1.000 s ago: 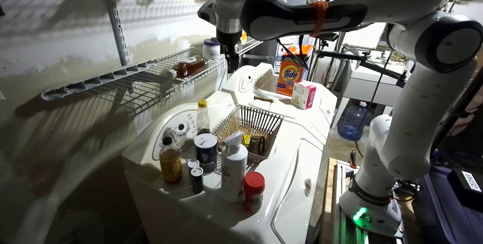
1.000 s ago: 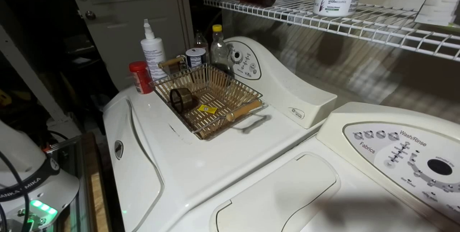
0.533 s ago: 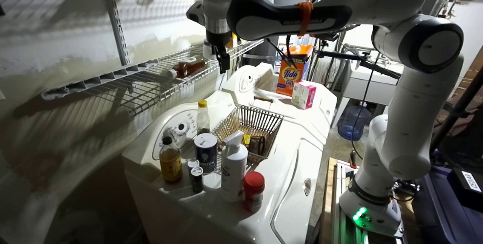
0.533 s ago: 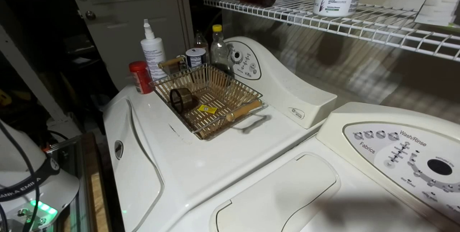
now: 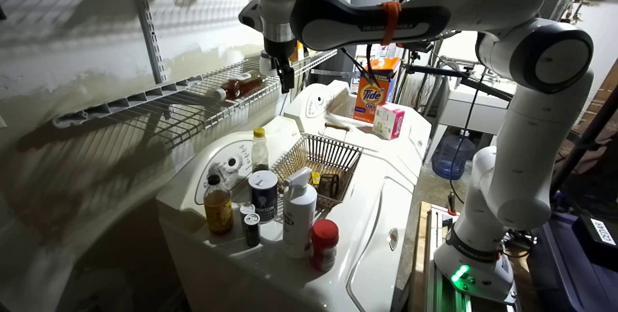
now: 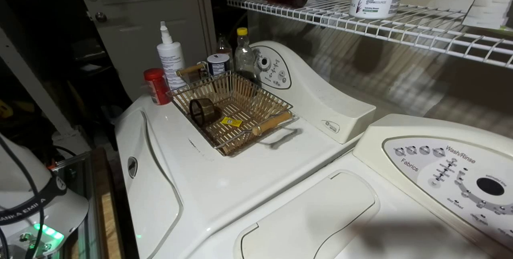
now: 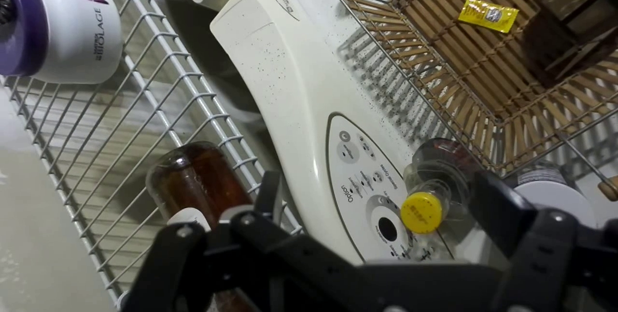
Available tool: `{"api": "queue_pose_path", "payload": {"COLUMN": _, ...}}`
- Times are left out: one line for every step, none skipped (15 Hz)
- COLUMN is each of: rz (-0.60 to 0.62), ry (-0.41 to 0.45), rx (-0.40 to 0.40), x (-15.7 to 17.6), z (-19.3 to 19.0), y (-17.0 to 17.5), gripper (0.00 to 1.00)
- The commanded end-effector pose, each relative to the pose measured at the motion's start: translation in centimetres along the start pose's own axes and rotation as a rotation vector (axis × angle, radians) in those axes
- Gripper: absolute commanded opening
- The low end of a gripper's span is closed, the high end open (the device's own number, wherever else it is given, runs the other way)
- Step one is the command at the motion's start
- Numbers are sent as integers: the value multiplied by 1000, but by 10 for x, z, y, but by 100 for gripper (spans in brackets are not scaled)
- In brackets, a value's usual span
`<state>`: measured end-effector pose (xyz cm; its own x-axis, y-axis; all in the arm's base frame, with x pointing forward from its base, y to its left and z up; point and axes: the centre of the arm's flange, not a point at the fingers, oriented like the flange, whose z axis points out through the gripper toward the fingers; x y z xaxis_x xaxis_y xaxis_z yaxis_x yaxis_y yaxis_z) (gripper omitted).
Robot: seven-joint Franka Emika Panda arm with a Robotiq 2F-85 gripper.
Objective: Put the bottle bottom first on the rack
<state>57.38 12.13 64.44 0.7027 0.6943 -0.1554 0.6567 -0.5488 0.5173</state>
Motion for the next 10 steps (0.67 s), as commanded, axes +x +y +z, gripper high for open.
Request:
{"api": "queue_pose_path", "payload": {"rz": -29, "ry": 84, "rx": -9, "x": 8, "z": -7, "y": 11, "gripper": 100}}
{"api": "queue_pose_path", "payload": {"rz": -41, "ry": 131, "rx": -19, "x": 11, "z": -11, "y": 17, "gripper": 100}}
{"api": "queue_pose_path", "payload": {"rz": -62, "ry": 180, "rx": -34, "x": 12, "z": -14, "y": 23, "gripper": 100}}
{"api": "queue_pose_path", "payload": {"rz": -78, "ry": 216, "rx": -60, "x": 13, "z": -18, "y": 30, "gripper": 100}}
{"api": "queue_pose_path", "payload": {"rz": -104, "ry": 257, "rx": -67, "x": 14, "z": -20, "y": 37, "gripper": 100}}
{"api": "queue_pose_path", "payload": {"rz": -128, "ry": 278, "rx": -71, "x": 14, "z": -21, "y": 43, "gripper": 100}}
{"api": "queue_pose_path", "payload": {"rz": -153, "ry": 269, "rx": -58, "x": 15, "z": -17, "y": 49, "gripper": 100}}
{"api": "queue_pose_path", "payload": {"rz": -181, "ry": 250, "rx": -63, "x": 16, "z": -13, "y": 54, "gripper": 100}}
{"api": "queue_pose_path", "payload": {"rz": -206, "ry": 242, "rx": -52, "x": 18, "z": -7, "y": 60, "gripper": 100}}
{"api": "queue_pose_path", "payload": {"rz": -228, "ry": 242, "rx": -44, "x": 19, "z": -2, "y": 64, "gripper": 100}}
